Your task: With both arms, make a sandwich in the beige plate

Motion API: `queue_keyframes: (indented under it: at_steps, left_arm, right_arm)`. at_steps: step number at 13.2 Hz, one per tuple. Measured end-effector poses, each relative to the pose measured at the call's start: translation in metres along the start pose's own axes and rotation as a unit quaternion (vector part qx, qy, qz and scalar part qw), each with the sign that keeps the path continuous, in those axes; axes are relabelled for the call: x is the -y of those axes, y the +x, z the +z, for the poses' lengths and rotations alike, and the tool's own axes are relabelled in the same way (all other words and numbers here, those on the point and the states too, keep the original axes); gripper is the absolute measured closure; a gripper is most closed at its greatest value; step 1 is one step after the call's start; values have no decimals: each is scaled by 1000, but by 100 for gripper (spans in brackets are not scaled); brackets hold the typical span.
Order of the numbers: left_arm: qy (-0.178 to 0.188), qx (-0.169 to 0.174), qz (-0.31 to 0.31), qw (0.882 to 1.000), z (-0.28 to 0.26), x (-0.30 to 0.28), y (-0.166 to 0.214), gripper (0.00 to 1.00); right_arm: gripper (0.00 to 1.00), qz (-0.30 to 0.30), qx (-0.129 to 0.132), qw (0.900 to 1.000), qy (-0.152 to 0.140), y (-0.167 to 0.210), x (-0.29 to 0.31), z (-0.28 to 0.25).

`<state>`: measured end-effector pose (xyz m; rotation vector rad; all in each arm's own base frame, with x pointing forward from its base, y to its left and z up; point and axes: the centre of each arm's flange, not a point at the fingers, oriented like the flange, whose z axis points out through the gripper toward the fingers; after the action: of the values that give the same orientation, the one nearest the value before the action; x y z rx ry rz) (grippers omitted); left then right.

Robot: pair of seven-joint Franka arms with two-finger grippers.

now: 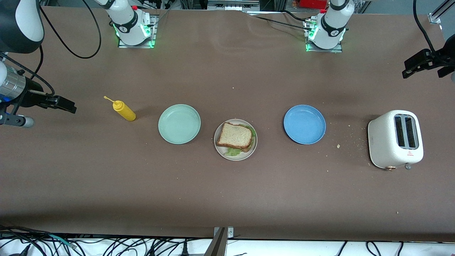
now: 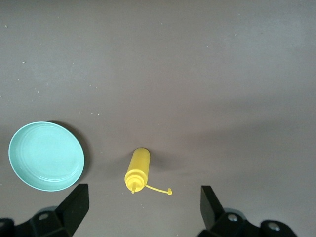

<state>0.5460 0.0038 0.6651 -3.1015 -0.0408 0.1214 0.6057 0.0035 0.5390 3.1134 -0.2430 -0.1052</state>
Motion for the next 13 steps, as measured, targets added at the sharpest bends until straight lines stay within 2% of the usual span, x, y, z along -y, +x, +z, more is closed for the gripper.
queue_keyframes:
  at_steps: [13]
  left_arm:
    - [0,-8,2,1000,0,-2,2,0]
  right_arm:
    - [0,2,0,1000,0,0,-2,0]
